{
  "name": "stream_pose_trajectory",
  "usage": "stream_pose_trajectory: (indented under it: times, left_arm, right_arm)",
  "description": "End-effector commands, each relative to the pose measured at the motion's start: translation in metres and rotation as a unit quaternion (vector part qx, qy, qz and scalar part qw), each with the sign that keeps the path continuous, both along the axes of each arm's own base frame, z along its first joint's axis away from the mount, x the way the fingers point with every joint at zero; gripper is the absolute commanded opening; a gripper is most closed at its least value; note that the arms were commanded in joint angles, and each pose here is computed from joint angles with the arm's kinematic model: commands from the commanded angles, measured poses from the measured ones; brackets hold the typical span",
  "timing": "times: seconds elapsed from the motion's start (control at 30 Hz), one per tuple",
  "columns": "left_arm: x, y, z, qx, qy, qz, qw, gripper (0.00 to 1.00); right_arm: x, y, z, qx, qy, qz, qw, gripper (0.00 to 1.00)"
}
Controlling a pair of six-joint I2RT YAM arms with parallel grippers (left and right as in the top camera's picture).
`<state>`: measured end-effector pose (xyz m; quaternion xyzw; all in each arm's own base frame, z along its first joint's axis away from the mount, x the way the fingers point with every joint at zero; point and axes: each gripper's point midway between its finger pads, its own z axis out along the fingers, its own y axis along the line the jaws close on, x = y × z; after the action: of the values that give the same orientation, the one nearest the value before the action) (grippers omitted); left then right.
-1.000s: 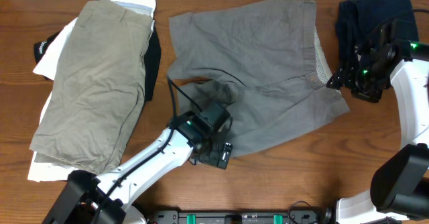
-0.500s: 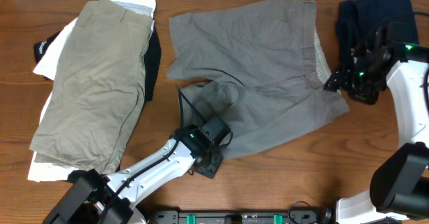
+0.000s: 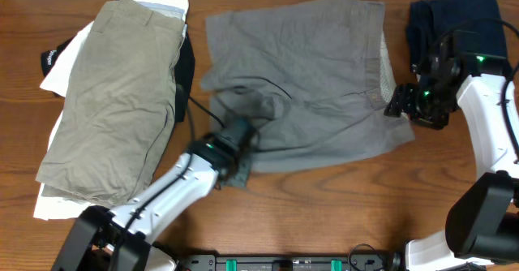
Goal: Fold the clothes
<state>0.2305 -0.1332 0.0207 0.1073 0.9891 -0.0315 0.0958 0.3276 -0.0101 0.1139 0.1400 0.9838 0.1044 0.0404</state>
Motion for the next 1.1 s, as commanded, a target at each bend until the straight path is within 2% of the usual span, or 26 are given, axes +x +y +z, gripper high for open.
stream_pose_trajectory:
  times: [0.0, 0.17, 0.47, 0.57, 0.77, 1.07]
  left_arm:
    - [0.037, 0.027, 0.014, 0.007, -0.054, 0.045, 0.997, 0.06]
    - [0.062, 0.046, 0.019, -0.006, -0.085, 0.09, 0.992, 0.06]
    - [0.069, 0.051, 0.022, -0.005, -0.098, 0.084, 0.992, 0.06]
    - [0.069, 0.051, 0.022, -0.005, -0.098, 0.084, 0.992, 0.06]
    - [0.069, 0.05, 0.022, -0.005, -0.1, 0.084, 0.991, 0.06]
    - [0.069, 0.05, 0.022, -0.005, -0.099, 0.084, 0.992, 0.06]
  right_arm:
    - [-0.009, -0.006, -0.014, -0.04, 0.026, -0.032, 0.998, 0.66]
    - [-0.021, -0.004, -0.043, -0.042, 0.043, -0.047, 0.997, 0.68]
    - [-0.037, 0.005, -0.085, -0.024, 0.044, -0.023, 0.998, 0.74]
    - [-0.042, 0.01, -0.095, -0.011, 0.041, -0.019, 0.999, 0.72]
    - [-0.037, 0.01, -0.107, -0.014, 0.018, -0.011, 1.0, 0.6]
    - [-0.02, 0.007, -0.128, -0.022, -0.053, -0.013, 0.998, 0.63]
